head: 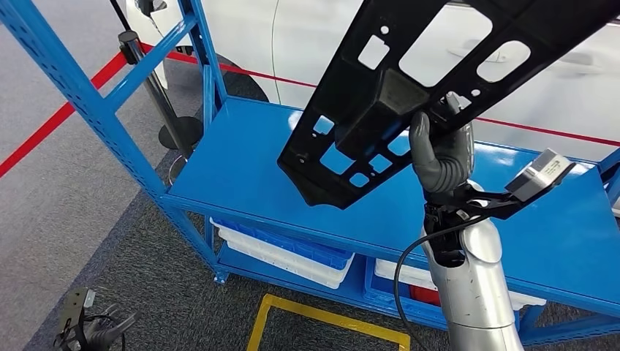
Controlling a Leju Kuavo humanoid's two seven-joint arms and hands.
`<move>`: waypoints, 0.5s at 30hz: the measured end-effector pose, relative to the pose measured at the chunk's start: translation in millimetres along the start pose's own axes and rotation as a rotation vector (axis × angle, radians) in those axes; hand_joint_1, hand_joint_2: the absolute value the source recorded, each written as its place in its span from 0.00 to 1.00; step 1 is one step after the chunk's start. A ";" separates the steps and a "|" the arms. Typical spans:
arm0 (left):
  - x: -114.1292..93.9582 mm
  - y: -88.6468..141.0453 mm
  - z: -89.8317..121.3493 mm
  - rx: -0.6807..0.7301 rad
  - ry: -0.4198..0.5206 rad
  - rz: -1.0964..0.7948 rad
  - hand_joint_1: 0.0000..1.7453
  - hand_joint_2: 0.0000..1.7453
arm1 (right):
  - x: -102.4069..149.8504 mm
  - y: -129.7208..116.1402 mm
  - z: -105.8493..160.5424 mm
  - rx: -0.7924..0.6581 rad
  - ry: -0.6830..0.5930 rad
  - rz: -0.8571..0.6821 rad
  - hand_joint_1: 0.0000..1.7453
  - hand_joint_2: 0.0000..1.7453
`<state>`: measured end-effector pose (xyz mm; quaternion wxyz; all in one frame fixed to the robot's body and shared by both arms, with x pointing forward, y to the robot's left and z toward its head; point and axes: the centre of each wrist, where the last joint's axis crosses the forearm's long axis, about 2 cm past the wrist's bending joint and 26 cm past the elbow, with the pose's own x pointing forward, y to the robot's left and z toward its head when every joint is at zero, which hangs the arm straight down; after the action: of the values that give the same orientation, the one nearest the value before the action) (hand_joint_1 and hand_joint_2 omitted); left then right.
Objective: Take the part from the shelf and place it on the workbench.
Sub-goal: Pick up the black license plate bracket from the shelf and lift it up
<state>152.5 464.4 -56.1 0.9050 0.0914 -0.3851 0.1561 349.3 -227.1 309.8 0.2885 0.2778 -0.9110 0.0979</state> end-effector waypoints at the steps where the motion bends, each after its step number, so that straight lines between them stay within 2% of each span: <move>1: -0.6 0.2 0.3 -0.001 -0.003 0.007 0.00 1.00 | 0.3 0.5 0.7 0.000 -0.002 -0.001 1.00 1.00; 15: -19.7 31.1 14.9 0.001 0.024 0.008 0.00 1.00 | -11.1 23.7 16.2 0.026 0.024 -0.008 1.00 1.00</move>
<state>118.7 485.0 -58.7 0.9089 0.0884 -0.3745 0.1609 335.9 -208.1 289.8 0.2964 0.2840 -0.9050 0.1117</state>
